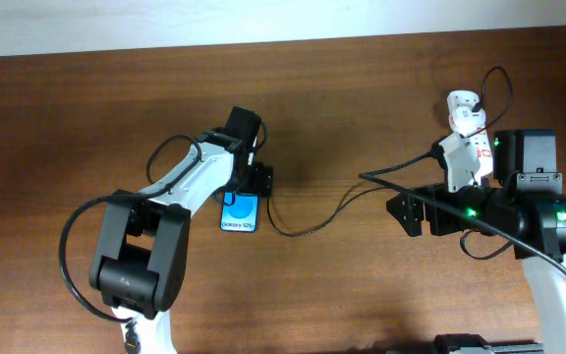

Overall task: Plug charger to phone and switch on socket
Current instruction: 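Lower the left gripper and close it on the phone's top end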

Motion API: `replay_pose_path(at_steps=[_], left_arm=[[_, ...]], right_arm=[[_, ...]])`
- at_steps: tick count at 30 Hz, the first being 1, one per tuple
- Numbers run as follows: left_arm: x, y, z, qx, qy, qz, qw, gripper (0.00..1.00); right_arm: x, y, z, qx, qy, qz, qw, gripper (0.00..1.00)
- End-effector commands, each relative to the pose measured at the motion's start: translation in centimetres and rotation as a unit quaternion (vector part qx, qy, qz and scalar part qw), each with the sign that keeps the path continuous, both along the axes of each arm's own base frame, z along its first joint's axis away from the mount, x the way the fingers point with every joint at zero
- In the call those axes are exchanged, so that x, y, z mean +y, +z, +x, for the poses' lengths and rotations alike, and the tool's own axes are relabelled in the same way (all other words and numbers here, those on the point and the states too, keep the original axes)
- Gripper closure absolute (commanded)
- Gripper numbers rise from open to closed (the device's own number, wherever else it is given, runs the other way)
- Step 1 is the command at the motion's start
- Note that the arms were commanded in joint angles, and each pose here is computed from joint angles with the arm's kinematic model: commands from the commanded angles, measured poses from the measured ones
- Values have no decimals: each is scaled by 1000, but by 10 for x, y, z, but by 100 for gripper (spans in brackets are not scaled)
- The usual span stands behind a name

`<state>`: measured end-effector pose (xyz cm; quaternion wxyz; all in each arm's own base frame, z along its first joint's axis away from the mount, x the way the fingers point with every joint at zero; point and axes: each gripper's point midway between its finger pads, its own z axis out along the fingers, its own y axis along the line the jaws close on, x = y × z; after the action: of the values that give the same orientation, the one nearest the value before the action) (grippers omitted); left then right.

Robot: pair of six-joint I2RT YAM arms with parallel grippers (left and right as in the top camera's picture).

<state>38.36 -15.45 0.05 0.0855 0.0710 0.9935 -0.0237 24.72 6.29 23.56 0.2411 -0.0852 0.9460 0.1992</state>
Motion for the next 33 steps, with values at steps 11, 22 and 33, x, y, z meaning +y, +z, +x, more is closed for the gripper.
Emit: replay_pose_path(at_steps=[11,22,33], left_arm=[[0,-30,-27,60,-12,-3,998,11],[3,-31,-34,75,-11,4,997,12],[9,-31,-33,71,-16,21,997,10]], right_arm=[[2,6,1,-7,2,3,1000,1],[2,6,1,-7,2,3,1000,1],[2,6,1,-7,2,3,1000,1]])
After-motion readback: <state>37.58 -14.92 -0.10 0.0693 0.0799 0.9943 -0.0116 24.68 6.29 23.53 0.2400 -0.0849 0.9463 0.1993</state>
